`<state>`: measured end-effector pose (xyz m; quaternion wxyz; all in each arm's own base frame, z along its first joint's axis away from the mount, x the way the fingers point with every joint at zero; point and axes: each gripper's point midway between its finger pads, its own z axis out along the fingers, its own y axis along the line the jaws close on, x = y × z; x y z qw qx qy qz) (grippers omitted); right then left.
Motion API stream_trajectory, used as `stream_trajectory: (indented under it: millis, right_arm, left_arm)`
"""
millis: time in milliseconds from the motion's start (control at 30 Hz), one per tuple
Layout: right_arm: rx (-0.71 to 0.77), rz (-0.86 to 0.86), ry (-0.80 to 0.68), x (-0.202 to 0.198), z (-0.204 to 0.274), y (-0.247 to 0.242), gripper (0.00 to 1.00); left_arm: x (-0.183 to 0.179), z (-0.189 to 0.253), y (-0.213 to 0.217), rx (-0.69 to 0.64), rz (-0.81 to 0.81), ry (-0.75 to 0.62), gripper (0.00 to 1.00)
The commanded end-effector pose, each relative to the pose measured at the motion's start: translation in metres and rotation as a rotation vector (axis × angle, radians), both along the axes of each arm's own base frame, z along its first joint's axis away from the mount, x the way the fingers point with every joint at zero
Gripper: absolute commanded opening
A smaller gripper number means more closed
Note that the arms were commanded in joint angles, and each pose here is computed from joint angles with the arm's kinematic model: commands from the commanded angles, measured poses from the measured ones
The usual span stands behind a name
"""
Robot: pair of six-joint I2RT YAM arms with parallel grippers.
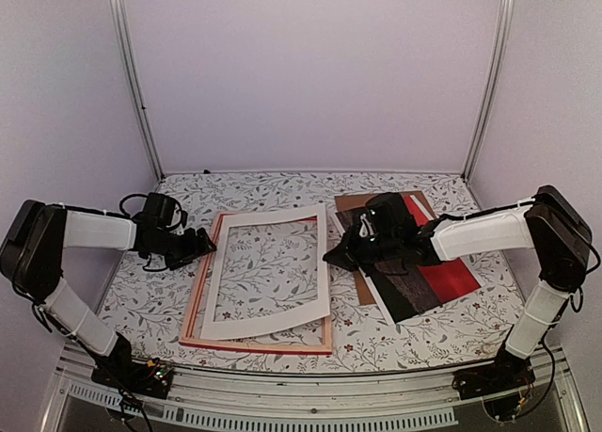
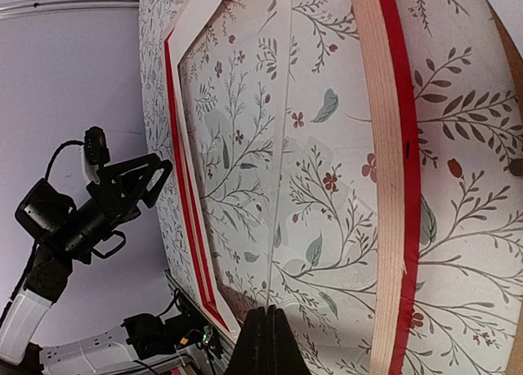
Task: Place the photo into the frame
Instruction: Place the mat board on the glass panel.
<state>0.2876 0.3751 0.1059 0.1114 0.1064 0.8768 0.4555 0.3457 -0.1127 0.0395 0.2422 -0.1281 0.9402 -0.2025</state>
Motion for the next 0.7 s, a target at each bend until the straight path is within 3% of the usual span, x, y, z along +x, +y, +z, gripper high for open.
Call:
stream_trajectory:
  millis: [0,367,667]
  right_arm:
    - [-0.027,-0.017,0.005,-0.003,-0.013,0.005,0.00]
    - [-0.063,-0.008,0.030,-0.014,-0.031,0.016,0.00]
    - [-0.148,0.003,-0.002,-0.009,-0.032,0.012,0.00]
  left_arm:
    - [-0.006,-0.004,-0.018,-0.076,-0.043,0.011,0.87]
    - [-0.022,-0.007,-0.044,-0.152,-0.095,0.040,0.83]
    - [-0.025,0.000,-0.050,-0.141,-0.092,0.023,0.83]
